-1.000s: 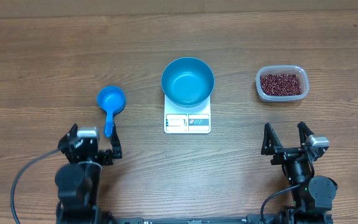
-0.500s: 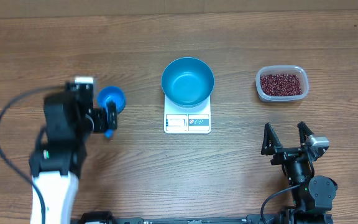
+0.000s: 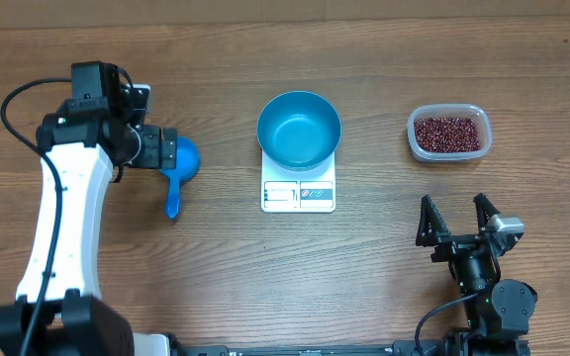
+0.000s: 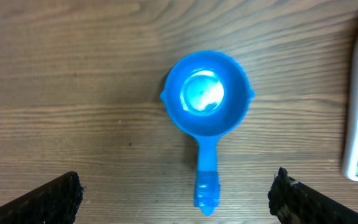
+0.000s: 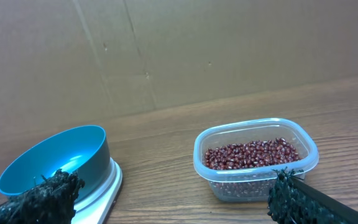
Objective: Scoop item into bowl and weigh 150g on scale
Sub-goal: 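Move the left gripper over the blue scoop and lower it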
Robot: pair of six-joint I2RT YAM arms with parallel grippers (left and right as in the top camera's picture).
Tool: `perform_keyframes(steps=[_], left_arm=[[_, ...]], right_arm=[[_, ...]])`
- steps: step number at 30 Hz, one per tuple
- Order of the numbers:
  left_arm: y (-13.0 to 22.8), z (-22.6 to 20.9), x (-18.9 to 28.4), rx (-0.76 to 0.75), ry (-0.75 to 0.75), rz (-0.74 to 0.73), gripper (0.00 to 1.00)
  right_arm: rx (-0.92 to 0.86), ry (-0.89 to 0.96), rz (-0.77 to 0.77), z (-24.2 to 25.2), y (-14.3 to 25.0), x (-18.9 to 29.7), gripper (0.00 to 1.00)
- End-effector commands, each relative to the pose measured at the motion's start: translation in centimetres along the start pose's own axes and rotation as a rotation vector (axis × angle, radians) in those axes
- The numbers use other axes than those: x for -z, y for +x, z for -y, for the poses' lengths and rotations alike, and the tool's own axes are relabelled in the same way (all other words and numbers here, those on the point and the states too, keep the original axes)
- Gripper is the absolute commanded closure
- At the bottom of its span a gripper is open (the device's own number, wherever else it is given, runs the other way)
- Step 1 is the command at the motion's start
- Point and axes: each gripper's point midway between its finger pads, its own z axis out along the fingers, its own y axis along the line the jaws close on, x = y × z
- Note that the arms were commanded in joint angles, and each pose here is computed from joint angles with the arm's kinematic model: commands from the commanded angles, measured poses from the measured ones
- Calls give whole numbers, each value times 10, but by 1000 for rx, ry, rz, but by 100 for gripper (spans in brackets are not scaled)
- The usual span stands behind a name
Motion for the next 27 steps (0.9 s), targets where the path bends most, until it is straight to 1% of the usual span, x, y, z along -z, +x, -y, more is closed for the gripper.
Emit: perform_keyframes(steps=[1,11,27], left_arm=[[-3,-9,-10,-3,-3,-26,0],[2,-9,-35,1,6,-86,0],[-4,-9,-60,5,17,-91,1]], right_arm=[[9,9,3,2,2,0,0],[9,9,3,2,2,0,0],[9,9,3,2,2,0,0]])
